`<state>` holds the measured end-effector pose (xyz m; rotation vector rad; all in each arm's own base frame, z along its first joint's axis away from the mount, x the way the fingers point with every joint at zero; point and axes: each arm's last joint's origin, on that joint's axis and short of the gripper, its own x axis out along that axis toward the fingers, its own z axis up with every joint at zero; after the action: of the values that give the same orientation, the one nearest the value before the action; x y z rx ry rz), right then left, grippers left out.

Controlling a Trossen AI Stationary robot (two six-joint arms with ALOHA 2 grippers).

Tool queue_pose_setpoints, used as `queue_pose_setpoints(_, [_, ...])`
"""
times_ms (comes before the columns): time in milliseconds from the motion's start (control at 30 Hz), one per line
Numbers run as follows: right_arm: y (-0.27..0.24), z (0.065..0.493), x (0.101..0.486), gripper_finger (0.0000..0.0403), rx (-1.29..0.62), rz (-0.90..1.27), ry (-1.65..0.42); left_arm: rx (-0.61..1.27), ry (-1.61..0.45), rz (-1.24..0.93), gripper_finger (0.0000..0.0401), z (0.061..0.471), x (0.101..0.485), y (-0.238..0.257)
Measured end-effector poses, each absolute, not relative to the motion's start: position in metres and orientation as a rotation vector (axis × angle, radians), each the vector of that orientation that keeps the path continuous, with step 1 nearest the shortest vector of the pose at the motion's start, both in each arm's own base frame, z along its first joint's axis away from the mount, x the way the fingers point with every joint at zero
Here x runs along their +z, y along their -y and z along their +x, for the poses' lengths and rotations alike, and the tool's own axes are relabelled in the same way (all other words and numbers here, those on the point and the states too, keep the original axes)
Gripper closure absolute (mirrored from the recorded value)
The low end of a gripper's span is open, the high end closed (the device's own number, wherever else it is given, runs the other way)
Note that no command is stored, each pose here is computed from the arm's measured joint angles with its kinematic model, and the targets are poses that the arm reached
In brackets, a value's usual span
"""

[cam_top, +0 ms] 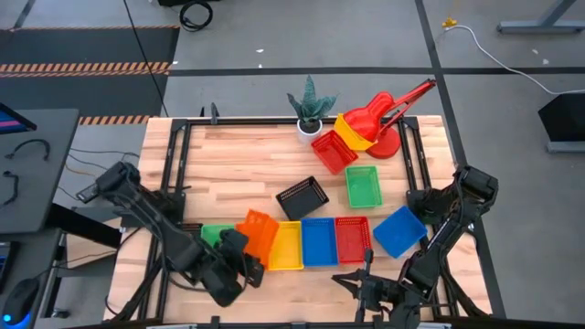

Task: Stack baskets by color
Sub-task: Stack the top orange bin on top of the bottom orange bin

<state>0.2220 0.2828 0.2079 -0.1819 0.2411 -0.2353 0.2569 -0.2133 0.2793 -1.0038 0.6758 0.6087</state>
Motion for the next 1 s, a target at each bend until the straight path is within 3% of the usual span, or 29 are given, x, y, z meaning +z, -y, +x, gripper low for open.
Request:
queue_pose_setpoints(567, [-0.273,0.215,0.186,0.0383,-0.241,-0.094,-0.226,0.729,-0.762,-1.129,0.0371,0.268,0.268,0.201])
queue_pose_setpoints(1000, [-0.278,0.211,0.189,0.0383,-0.216,-0.107,-0.214,0.704,-0.794,-1.109,0.0227,0.267,0.272,0.198])
